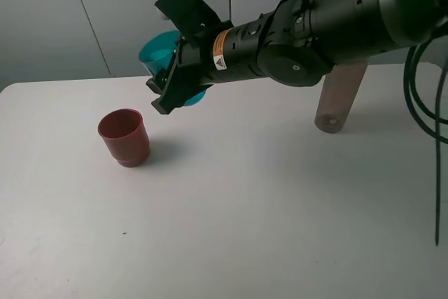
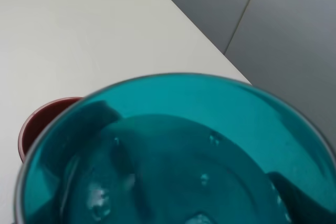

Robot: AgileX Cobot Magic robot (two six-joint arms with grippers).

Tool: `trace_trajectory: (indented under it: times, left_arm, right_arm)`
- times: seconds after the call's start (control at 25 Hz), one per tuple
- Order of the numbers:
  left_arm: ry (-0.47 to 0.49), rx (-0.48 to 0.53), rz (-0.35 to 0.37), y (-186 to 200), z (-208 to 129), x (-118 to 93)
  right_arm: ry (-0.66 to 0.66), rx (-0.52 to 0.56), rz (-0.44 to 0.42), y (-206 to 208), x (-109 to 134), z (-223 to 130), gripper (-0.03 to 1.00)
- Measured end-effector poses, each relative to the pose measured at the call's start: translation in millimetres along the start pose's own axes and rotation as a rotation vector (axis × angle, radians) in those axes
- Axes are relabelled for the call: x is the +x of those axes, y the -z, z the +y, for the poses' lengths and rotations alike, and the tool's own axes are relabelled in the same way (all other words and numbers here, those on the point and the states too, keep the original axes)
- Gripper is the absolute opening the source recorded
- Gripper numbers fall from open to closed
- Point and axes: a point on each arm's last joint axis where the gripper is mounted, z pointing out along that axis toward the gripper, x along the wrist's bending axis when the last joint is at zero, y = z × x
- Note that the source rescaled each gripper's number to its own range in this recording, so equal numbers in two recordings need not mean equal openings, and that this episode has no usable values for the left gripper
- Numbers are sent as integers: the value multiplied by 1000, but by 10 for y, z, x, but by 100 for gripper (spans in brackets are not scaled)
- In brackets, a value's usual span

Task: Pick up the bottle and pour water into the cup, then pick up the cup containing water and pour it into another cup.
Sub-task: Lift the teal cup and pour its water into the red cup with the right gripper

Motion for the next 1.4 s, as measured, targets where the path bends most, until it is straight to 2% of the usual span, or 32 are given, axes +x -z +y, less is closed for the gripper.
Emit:
trace_trajectory:
  times: [0.36,0.8,1.12,1.4]
  left_arm:
    - [0,0,0,0,0,0]
    - [0,0,0,0,0,0]
    - [0,0,0,0,0,0]
    - [0,0,0,0,0,0]
  right_arm:
    - [25,91,-14,-395,36,24,8]
    - [148,151,0,-704,167,36,8]
    - [252,206,10,-796,180,-72,8]
    - [375,209,13,-806,173,-82,8]
